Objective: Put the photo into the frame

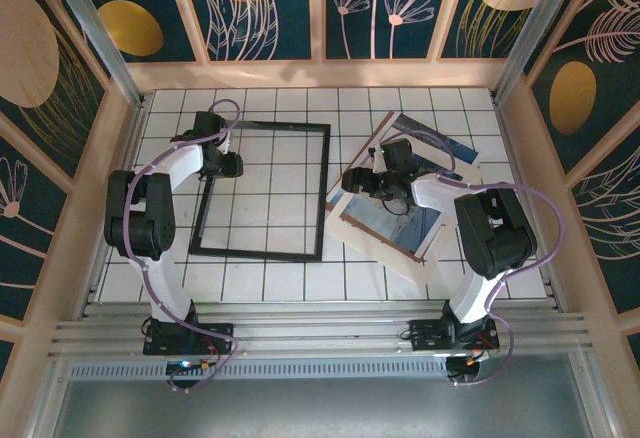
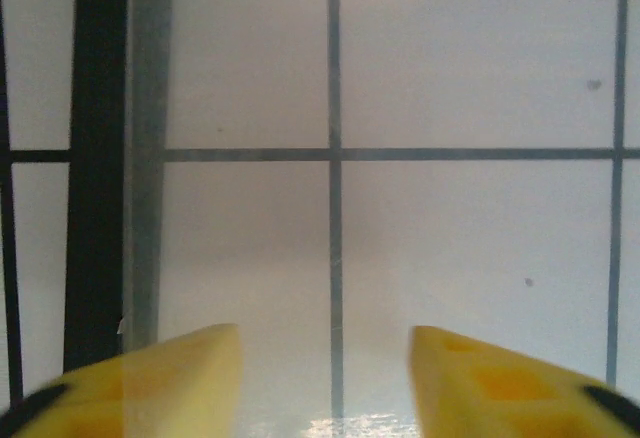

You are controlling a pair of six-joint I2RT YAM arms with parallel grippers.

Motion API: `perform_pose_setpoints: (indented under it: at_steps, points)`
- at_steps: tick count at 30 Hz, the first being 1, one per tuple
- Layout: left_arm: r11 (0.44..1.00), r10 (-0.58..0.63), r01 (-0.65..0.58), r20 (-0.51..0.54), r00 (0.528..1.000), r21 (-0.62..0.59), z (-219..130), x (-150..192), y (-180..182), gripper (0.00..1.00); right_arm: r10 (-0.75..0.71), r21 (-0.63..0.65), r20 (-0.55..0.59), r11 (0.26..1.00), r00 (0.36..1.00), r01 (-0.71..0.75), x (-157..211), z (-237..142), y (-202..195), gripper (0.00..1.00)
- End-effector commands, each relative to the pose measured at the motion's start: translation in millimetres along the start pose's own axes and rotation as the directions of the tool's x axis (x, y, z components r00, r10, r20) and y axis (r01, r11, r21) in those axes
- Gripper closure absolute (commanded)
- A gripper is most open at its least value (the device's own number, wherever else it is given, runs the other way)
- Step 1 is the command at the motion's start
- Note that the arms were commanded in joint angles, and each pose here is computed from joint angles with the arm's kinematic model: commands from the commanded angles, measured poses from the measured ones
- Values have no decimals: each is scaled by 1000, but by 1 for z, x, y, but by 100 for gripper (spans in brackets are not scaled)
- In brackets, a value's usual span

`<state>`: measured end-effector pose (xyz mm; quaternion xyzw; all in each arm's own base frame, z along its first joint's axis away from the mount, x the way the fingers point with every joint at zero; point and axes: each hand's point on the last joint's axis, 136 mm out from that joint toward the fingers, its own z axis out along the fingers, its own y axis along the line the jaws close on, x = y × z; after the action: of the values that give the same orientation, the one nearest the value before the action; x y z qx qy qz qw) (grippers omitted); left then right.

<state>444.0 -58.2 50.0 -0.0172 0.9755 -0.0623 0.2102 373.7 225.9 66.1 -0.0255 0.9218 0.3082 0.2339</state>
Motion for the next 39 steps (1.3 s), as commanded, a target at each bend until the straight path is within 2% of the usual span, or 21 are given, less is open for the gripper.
perform_pose_setpoints:
  at_steps: [1,7,12,16,18,21,23,25,30,35,39]
  points:
    - [999,-2,4,46,999,-53,-12,-7,9,40,-33,-4,33,999,999,33,-14,-7,13,19]
    - [991,-6,19,97,995,-132,-20,-17,22,18,-41,1,46,999,998,41,-19,-10,15,19]
    - [987,-45,74,195,980,-142,-34,-34,30,14,-53,5,70,999,996,53,-23,-15,18,19]
    - [977,-144,185,316,938,-104,-53,-45,44,14,-90,-6,85,996,992,91,-16,-10,36,18]
    - [973,-191,224,382,904,-45,-68,-52,40,14,-117,-15,95,993,989,119,-12,-3,49,16]
    - [949,-311,256,411,857,185,-81,-55,9,15,-141,-19,128,989,982,145,-11,8,67,12]
    - [878,-408,239,387,827,414,-95,-54,-25,13,-137,-33,152,989,979,143,-18,16,75,10]
    - [824,-457,228,371,808,518,-107,-53,-44,12,-130,-28,156,990,979,136,-26,27,76,10]
    - [843,-427,210,379,821,496,-114,-43,-57,11,-132,-16,137,991,982,136,-35,54,74,10]
    - [841,-437,206,402,805,500,-127,-38,-57,11,-127,4,98,992,987,128,-39,82,69,12]
    - [838,-438,200,406,802,508,-135,-34,-60,12,-127,-42,70,991,989,130,-40,100,75,14]
